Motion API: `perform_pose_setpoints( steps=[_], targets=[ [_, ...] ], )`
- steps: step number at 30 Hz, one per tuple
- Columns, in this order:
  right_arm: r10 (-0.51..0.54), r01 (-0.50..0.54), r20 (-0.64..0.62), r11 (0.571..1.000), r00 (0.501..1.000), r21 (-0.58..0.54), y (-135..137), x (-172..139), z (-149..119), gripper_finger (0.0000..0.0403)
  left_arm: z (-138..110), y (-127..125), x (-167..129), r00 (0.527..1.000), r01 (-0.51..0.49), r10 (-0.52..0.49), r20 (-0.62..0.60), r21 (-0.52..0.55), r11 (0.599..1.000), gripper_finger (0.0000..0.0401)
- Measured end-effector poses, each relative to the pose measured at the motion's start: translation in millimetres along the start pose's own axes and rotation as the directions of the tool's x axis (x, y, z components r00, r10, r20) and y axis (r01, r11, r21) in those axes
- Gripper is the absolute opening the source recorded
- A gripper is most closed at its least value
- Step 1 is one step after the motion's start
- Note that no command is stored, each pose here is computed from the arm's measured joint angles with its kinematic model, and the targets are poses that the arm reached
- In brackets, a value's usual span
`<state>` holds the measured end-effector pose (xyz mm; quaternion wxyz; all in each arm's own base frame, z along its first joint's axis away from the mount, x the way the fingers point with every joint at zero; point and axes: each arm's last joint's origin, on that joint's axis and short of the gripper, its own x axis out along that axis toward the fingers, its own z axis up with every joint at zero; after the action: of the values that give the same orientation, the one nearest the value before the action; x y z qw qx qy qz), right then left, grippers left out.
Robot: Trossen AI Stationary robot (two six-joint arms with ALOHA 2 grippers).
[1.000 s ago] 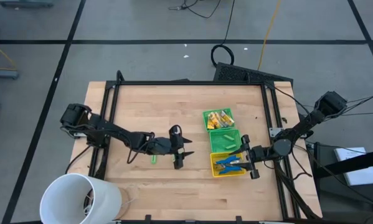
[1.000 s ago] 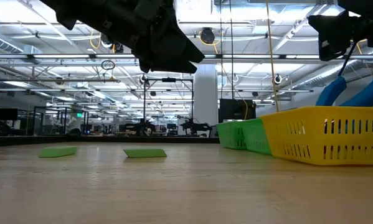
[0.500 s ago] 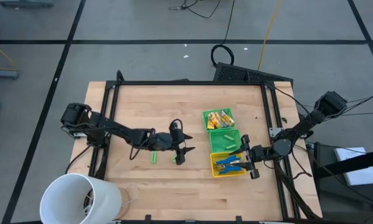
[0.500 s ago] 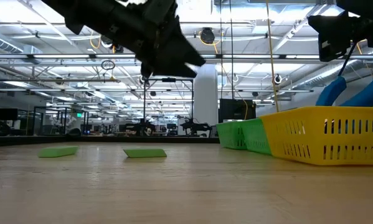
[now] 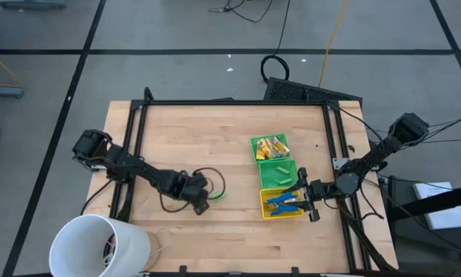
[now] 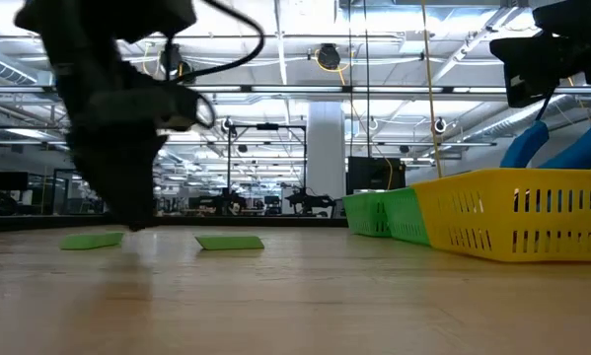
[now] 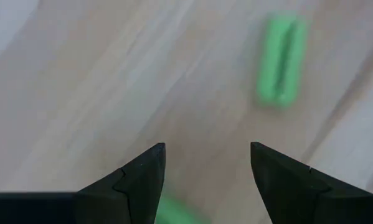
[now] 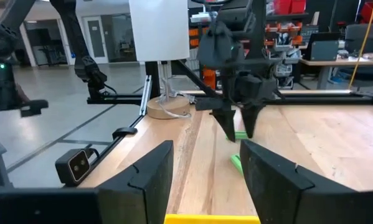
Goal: Pick & Place School Supplies
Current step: Put the left green eraser into the bottom green bin
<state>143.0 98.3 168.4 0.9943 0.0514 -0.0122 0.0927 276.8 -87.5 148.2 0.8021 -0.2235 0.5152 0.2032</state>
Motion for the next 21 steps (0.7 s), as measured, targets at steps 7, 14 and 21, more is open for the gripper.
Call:
perform_pose_setpoints(
  steps=[7,14,21],
  targets=[
    [0.0,0.0,0.0,1.0,1.0,-0.02,-0.1,0.0,0.0,0.0175,-17.0,7.5,-3.6,0.987,-0.145,0.118,-0.11,-0.286,0.947,0.0239],
    [0.0,0.0,0.0,0.998,1.0,-0.06,-0.1,0.0,0.0,0.0174,-16.1,10.3,-3.9,0.982,-0.172,0.124,-0.141,-0.41,0.896,0.0239],
    [-0.017,0.017,0.002,0.997,1.0,-0.069,-2.6,1.1,0.2,0.0173,0.6,6.3,-11.4,0.989,-0.115,0.072,-0.133,-0.354,0.928,0.0239]
  ],
)
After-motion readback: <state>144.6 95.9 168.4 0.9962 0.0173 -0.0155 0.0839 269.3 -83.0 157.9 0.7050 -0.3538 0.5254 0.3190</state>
